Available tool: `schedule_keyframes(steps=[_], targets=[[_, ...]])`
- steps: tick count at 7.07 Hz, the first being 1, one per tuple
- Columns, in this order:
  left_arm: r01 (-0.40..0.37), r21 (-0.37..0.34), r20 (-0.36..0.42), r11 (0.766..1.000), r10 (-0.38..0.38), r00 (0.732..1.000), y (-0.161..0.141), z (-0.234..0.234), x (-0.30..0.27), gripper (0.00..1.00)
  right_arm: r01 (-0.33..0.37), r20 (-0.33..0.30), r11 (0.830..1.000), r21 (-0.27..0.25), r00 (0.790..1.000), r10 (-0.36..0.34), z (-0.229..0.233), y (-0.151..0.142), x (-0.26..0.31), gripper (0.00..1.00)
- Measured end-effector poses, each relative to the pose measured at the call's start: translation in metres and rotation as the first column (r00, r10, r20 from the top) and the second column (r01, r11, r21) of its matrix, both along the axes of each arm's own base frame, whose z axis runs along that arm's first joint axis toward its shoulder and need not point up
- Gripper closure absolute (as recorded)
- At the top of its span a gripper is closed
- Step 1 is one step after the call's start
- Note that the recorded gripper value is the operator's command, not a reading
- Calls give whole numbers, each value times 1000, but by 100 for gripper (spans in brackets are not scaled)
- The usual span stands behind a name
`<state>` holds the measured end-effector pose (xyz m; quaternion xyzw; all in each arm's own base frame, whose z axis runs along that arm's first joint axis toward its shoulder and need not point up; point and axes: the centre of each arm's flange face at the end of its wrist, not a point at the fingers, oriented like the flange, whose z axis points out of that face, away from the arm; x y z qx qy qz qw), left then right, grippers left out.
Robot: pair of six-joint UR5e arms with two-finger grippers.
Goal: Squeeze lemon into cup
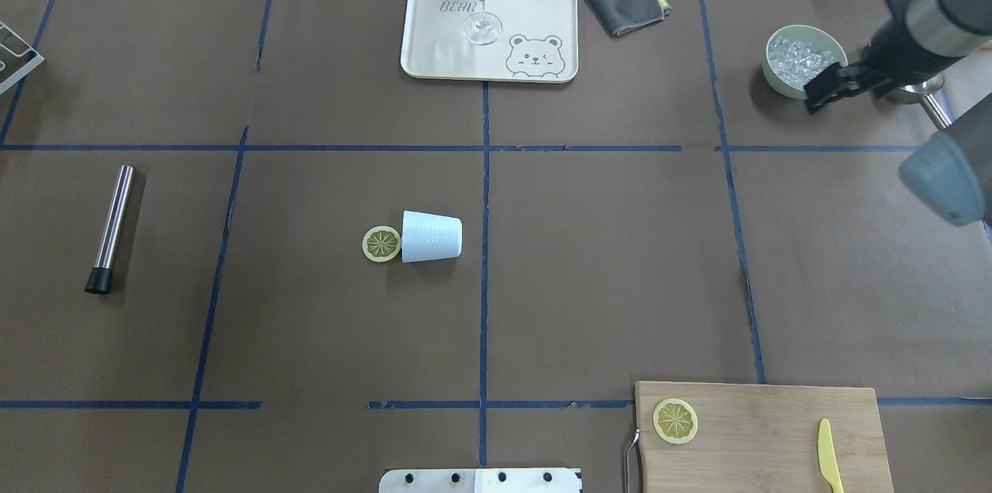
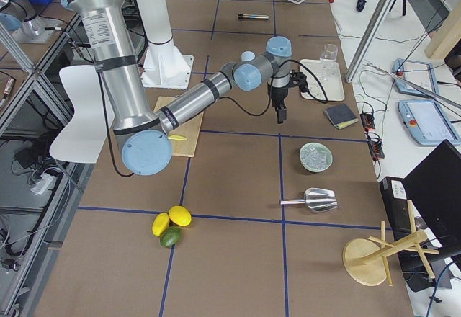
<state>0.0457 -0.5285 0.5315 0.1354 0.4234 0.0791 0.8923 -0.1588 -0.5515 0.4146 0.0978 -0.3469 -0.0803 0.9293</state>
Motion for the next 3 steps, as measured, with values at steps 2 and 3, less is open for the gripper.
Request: schedule_keyframes(steps=[2,3], targets=[[-4,4,2,1000,3,1000,0,1,0,0,-10,27,999,-47,1000,12,77,-7,99,0],[-4,5,3,1000,4,1000,0,1,0,0,-31,29,998,-51,999,33,100,-4,129,0]])
